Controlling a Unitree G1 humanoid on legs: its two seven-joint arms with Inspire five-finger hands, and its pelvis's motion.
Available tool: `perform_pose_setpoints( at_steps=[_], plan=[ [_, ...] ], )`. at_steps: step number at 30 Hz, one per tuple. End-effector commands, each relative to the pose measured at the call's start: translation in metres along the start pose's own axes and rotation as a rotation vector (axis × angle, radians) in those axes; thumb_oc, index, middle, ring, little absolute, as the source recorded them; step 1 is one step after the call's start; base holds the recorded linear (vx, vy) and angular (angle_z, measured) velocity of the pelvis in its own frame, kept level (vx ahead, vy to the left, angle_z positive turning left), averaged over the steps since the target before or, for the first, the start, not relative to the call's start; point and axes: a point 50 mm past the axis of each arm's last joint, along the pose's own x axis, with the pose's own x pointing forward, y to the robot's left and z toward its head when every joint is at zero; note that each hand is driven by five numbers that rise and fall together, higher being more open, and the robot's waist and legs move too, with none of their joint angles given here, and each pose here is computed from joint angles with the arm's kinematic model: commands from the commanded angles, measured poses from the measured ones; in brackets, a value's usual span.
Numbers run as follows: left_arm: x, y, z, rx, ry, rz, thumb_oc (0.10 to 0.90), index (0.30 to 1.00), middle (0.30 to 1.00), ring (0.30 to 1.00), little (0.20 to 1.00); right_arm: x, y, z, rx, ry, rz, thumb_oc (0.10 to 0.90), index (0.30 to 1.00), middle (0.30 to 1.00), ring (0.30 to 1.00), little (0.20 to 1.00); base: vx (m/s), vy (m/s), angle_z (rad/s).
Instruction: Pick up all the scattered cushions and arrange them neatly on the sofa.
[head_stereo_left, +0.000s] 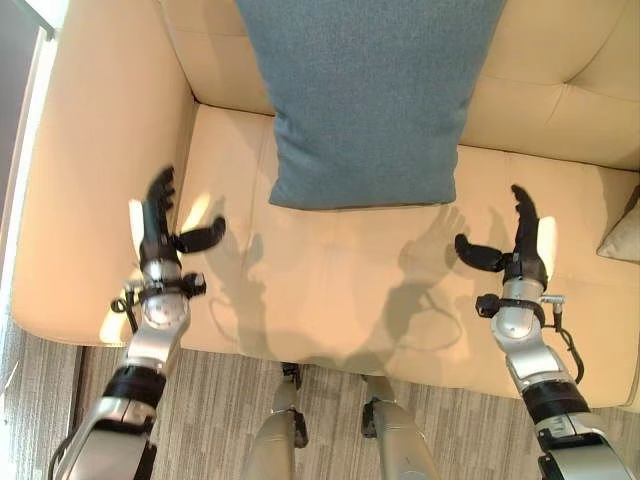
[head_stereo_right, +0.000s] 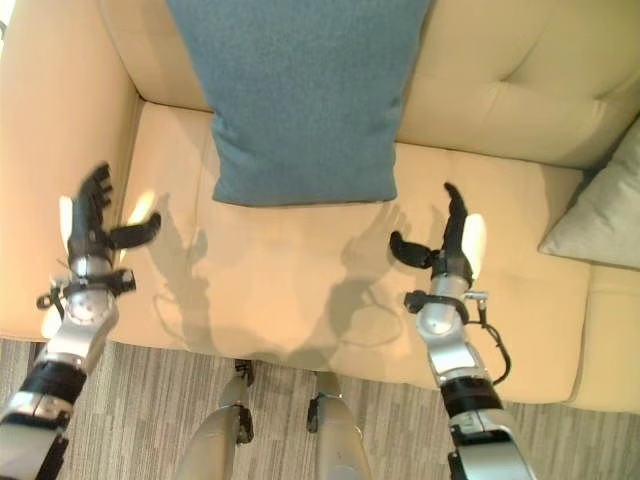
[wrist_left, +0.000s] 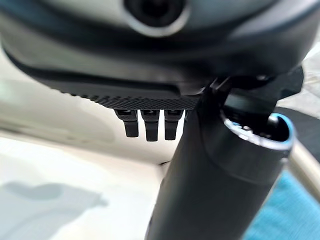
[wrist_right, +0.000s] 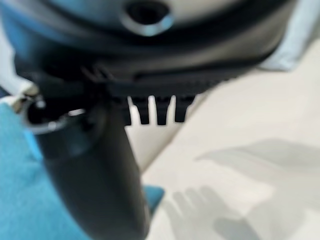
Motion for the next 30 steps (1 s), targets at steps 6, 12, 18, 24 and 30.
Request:
perform_pose_setpoints(
  at_steps=[6, 12, 18, 24, 30],
  plan=[
    [-0.057, 0.008, -0.048, -0.133, 0.147, -0.037, 0.800, 0.900, 0.900, 0.900, 0.900, -0.005, -0.011, -0.009, 0.035, 0.003, -0.054, 0.800, 0.900, 0.900, 0.900, 0.900, 0.00, -0.028, 0.05],
    [-0.090, 0.016, -0.077, -0.171, 0.294, -0.021, 0.800, 0.900, 0.900, 0.900, 0.900, 0.016, -0.025, 0.006, 0.059, -0.015, -0.176, 0.800, 0.900, 0.900, 0.900, 0.900, -0.01, -0.011, 0.03],
    [-0.081, 0.011, -0.069, -0.190, 0.251, -0.056, 0.800, 0.900, 0.900, 0.900, 0.900, 0.035, -0.036, 0.019, 0.041, -0.037, -0.231, 0.800, 0.900, 0.900, 0.900, 0.900, 0.00, -0.001, 0.01],
    [-0.073, 0.001, -0.053, -0.193, 0.183, -0.138, 0.800, 0.900, 0.900, 0.900, 0.900, 0.059, -0.055, 0.037, 0.015, -0.064, -0.295, 0.800, 0.900, 0.900, 0.900, 0.900, 0.02, -0.016, 0.07],
    [-0.070, -0.006, -0.050, -0.215, 0.171, -0.167, 0.800, 0.900, 0.900, 0.900, 0.900, 0.073, -0.060, 0.053, -0.004, -0.089, -0.286, 0.800, 0.900, 0.900, 0.900, 0.900, 0.00, 0.000, 0.00]
  ],
)
